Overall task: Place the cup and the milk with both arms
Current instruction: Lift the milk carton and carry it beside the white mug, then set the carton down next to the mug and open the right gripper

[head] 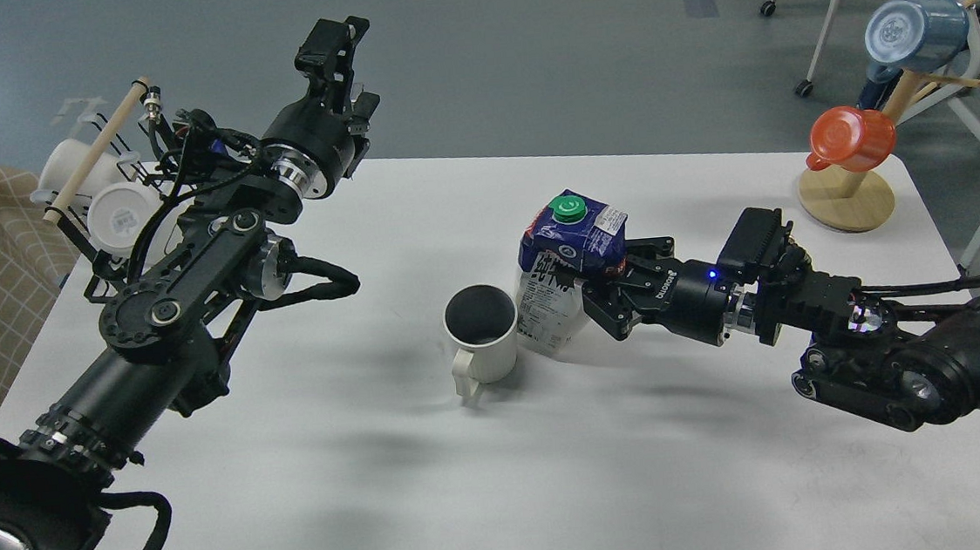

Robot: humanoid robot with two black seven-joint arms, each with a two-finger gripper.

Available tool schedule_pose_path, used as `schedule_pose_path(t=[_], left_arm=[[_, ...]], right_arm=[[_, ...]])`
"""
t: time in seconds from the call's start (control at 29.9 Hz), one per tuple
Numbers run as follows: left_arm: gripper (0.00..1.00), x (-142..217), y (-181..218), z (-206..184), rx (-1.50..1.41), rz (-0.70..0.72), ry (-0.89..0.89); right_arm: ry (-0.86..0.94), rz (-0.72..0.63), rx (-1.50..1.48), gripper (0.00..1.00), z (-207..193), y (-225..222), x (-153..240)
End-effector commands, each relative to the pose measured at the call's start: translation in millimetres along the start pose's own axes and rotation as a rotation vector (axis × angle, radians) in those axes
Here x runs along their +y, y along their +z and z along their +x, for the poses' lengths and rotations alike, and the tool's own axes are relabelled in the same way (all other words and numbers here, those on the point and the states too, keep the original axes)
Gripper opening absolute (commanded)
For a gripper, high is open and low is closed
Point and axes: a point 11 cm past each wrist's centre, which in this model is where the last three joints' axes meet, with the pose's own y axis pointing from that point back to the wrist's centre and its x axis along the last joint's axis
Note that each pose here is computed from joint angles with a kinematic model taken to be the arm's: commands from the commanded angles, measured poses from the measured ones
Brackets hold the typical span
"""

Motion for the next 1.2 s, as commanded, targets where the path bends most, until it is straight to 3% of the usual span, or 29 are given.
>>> schedule_pose_path(t=[0.0, 0.2, 0.27, 0.33, 0.4, 0.5, 0.6, 0.74, 1.17], left_arm=[[0.98, 0.0, 0.3, 0.7, 0.000, -0.001, 0.002], [0.98, 0.0, 0.3, 0.7, 0.000, -0.001, 0.002], [0.98, -0.1, 1.4, 2.2, 0.003, -0.004, 0.006], [0.98, -0.1, 1.4, 2.2, 0.003, -0.004, 0.006], [0.98, -0.1, 1.4, 2.2, 0.003, -0.004, 0.006], [0.98, -0.4, 2.1, 2.1, 0.003, -0.005, 0.006], [0.98, -0.4, 2.1, 2.1, 0.003, -0.005, 0.006], [0.98, -0.3, 2.4, 3.1, 0.002, -0.006, 0.008], [0.98, -0.9, 3.6, 2.4, 0.006, -0.009, 0.008]], right_arm=[[-0.003, -0.003, 0.000, 0.06, -1.4, 0.9, 1.8], [-0.013, -0.006, 0.011, 0.06, -2.8, 3.2, 3.5], [-0.014, -0.006, 0.010, 0.12, -3.6, 3.0, 3.7], [-0.016, -0.007, 0.011, 0.27, -4.3, 3.3, 4.5], [-0.015, -0.004, 0.010, 0.34, -4.3, 2.3, 3.8], [-0.015, -0.007, 0.012, 0.53, -3.6, 3.4, 4.3], [-0.015, -0.007, 0.012, 0.63, -3.6, 3.4, 4.3], [-0.015, -0.006, 0.009, 0.95, -4.2, 2.9, 4.3], [-0.021, -0.040, 0.002, 0.97, 0.3, 15.2, 34.1]])
